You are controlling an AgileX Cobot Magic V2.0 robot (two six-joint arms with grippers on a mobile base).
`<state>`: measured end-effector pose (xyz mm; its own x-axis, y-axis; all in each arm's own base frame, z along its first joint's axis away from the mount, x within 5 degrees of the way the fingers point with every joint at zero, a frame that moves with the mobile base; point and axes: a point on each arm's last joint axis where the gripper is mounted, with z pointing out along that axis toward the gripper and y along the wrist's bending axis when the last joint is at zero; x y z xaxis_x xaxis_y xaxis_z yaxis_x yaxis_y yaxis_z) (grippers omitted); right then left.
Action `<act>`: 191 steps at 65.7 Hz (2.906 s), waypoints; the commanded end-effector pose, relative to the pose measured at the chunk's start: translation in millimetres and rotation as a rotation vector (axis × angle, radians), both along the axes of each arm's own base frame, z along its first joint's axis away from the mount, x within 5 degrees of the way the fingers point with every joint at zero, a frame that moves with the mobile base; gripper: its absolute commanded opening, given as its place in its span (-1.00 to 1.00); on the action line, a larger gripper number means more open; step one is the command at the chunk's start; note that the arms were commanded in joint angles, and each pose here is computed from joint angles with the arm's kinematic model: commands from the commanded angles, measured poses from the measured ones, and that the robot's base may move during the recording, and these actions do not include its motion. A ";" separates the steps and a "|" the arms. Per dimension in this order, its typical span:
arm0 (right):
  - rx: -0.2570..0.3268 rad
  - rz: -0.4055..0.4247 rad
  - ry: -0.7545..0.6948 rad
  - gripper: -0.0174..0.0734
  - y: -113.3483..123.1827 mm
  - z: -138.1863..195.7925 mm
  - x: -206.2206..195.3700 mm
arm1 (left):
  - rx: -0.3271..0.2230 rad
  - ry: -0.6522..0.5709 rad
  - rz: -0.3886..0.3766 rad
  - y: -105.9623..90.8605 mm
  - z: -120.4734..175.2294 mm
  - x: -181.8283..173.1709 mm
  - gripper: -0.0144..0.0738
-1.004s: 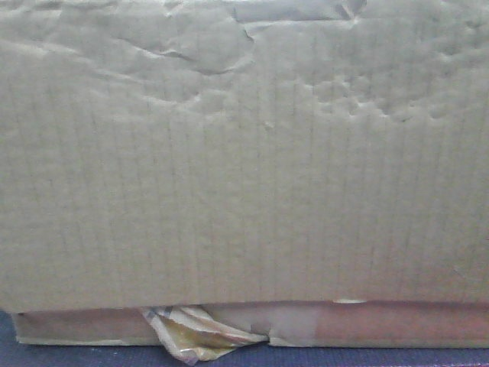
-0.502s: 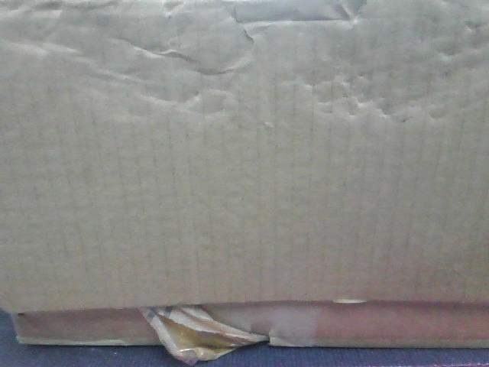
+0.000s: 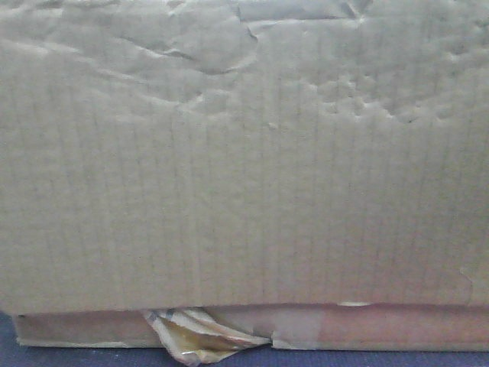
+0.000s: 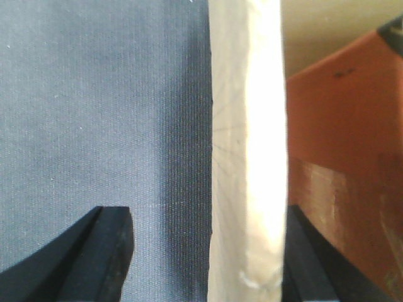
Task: Stack two boxes on right shelf middle
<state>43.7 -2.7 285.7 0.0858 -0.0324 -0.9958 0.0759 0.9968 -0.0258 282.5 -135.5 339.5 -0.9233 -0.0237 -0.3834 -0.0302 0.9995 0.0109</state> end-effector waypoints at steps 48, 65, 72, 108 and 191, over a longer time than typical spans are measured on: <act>0.184 0.103 1.019 -0.97 1.9 48.2 116.6 | -0.008 -0.003 0.001 0.4 1.7 -0.9 0.12; 0.295 0.040 1.083 -0.92 -0.8 70.6 150.4 | -0.010 -0.002 0.001 0.3 1.6 -1.0 0.12; 0.260 -0.012 1.056 -0.92 0.3 94.0 163.8 | -0.010 -0.002 0.001 0.3 1.7 -1.0 0.12; 0.110 0.094 1.052 -0.69 66.7 129.7 220.0 | -0.001 -0.002 -0.020 0.3 1.7 -1.0 0.12; 0.145 0.072 1.324 -0.14 91.2 53.6 234.9 | 0.010 -0.001 -0.046 0.3 1.7 -1.0 0.12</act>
